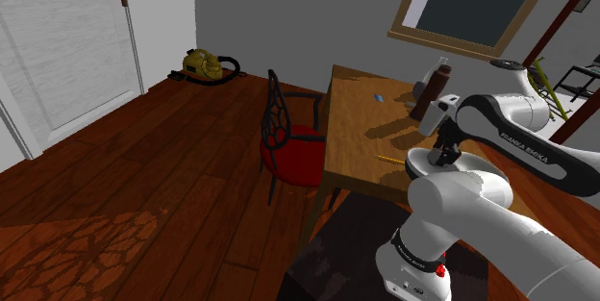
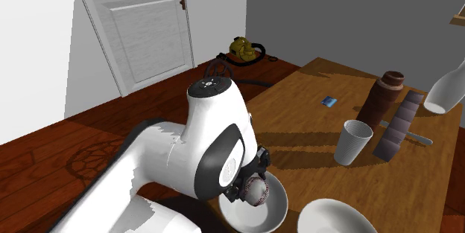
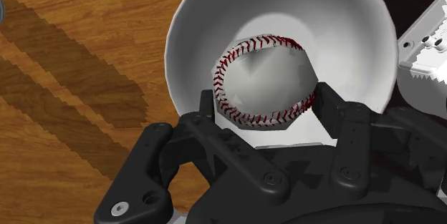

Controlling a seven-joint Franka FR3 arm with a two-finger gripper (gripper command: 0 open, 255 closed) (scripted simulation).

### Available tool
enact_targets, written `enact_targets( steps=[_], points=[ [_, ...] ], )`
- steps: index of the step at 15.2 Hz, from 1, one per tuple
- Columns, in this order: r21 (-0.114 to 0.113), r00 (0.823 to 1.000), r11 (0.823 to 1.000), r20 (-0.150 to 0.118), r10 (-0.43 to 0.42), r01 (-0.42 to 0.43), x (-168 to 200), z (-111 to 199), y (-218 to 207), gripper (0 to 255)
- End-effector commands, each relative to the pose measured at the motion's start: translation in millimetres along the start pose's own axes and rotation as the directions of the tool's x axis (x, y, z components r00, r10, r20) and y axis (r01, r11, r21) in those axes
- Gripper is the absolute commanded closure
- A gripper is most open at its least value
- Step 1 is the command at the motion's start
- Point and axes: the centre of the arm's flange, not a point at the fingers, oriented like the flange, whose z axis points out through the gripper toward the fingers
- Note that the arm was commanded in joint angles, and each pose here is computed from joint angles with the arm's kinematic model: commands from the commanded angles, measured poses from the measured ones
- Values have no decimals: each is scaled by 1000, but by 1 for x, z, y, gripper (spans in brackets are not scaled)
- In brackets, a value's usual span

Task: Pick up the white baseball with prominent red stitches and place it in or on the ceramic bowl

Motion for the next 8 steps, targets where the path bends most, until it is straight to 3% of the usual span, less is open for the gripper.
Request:
enact_targets(
  steps=[1, 6, 7, 8],
  points=[
    [-1, 1000, 1000, 0, 0, 0, 0, 2, 0, 255],
    [-1, 1000, 1000, 0, 0, 0, 0, 2, 0, 255],
    [-1, 1000, 1000, 0, 0, 0, 0, 2, 0, 0],
    [-1, 1000, 1000, 0, 0, 0, 0, 2, 0, 0]
  ],
)
